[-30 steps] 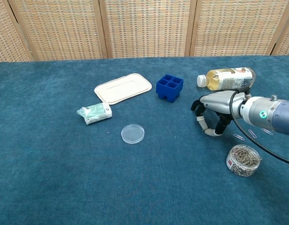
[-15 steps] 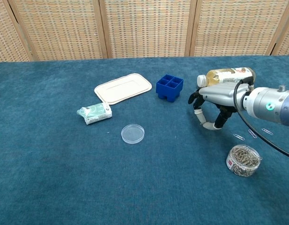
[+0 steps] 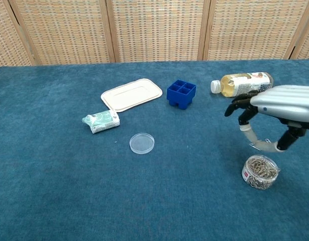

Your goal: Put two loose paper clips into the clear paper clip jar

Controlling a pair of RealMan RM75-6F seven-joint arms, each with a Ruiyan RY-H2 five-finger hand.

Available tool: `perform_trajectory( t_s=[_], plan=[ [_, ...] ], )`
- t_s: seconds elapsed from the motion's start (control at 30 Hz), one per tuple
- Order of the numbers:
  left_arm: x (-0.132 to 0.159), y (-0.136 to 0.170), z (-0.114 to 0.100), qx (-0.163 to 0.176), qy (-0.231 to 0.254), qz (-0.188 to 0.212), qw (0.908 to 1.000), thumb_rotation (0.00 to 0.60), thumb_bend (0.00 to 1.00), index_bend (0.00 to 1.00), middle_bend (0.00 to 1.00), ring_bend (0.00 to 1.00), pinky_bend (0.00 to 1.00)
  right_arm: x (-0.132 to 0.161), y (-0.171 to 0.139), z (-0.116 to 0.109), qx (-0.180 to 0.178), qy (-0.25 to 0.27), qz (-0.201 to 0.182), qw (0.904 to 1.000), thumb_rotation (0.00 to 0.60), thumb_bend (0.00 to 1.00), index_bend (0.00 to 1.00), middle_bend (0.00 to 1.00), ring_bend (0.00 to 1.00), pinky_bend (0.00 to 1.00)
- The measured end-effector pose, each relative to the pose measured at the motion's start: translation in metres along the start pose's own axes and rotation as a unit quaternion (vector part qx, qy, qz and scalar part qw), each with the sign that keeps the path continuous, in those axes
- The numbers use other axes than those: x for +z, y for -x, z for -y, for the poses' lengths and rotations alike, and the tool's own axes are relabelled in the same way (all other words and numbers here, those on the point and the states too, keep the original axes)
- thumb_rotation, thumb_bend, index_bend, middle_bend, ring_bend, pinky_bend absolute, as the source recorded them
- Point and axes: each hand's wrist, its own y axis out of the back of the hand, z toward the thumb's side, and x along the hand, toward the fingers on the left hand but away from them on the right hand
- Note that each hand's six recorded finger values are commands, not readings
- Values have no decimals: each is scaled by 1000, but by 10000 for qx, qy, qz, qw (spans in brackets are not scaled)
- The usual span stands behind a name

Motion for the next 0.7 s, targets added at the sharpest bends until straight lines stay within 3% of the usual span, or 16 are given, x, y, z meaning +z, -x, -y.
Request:
perform_trajectory(
  t_s=[0.7],
  plan=[
    [0,0,1,-17,-11,-3,10000,600,114,0,0,0,0,-7,-7,40,418,33,100,9991,600,474,631,134,0,0]
  ],
)
